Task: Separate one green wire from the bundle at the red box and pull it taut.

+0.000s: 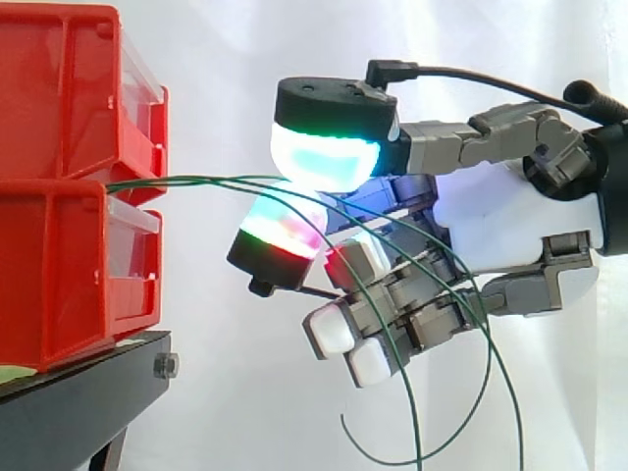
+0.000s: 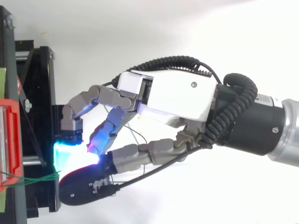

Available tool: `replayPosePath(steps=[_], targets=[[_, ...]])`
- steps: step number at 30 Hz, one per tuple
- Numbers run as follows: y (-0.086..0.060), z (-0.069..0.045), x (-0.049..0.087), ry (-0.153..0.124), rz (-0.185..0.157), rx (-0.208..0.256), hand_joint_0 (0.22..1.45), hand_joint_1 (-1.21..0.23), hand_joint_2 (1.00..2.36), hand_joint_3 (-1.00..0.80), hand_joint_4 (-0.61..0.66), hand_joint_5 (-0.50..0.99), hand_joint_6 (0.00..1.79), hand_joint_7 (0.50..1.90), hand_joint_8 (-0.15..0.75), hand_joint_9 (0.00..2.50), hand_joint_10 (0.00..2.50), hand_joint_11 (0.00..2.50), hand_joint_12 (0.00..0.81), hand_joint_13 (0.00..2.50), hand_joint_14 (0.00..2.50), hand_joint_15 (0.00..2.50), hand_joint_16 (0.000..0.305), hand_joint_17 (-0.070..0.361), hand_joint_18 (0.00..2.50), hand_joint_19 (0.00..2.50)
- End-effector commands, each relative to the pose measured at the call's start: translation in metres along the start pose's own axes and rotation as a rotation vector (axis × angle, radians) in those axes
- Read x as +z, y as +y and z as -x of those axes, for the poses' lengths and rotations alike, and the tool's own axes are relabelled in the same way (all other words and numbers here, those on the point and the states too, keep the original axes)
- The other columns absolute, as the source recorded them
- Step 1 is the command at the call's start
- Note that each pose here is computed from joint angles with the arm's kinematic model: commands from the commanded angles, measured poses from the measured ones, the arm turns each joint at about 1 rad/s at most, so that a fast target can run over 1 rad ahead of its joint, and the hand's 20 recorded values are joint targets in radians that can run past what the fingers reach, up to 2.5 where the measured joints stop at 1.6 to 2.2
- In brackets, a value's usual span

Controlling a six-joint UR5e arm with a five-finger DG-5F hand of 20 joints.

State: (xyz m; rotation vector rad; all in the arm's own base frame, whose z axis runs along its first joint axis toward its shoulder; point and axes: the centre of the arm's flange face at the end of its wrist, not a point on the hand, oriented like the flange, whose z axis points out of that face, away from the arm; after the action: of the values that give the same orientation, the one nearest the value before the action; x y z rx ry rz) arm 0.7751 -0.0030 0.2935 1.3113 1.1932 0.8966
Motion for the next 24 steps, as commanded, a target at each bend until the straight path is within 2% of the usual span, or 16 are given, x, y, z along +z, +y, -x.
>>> replayPosePath(steps=[1,5,11,19,24], targets=[[-0.0008,0.0004,0.0,0.0,-0.003,0.0,0.58,-0.62,1.01,-0.39,0.12,-0.14,0.91,0.95,0.293,1.21,0.02,0.92,0.357,0.97,0.02,0.61,0.054,0.122,0.78,0.71],[-0.0009,0.0015,0.0002,-0.002,-0.003,0.0,0.59,-0.6,1.01,-0.36,0.11,-0.14,0.9,0.99,0.293,1.21,0.03,0.92,0.358,0.97,0.02,0.61,0.054,0.121,0.78,0.71],[-0.0008,0.0023,0.0006,0.0,-0.002,-0.001,0.6,-0.66,1.02,-0.2,0.1,-0.14,0.9,1.06,0.298,1.21,0.03,0.92,0.358,0.97,0.02,0.62,0.054,0.121,0.78,0.7],[-0.0004,-0.0007,0.0,-0.001,0.0,0.018,0.59,-0.75,1.02,-0.05,-0.07,-0.1,0.89,1.13,0.286,1.24,0.02,0.84,0.366,1.0,0.02,0.59,0.058,0.13,0.84,0.68],[0.0017,-0.0004,-0.0008,0.001,0.001,0.025,0.6,-0.76,1.02,-0.04,-0.06,-0.1,0.89,1.14,0.291,1.24,0.02,0.82,0.369,1.0,0.02,0.57,0.059,0.133,0.85,0.66]])
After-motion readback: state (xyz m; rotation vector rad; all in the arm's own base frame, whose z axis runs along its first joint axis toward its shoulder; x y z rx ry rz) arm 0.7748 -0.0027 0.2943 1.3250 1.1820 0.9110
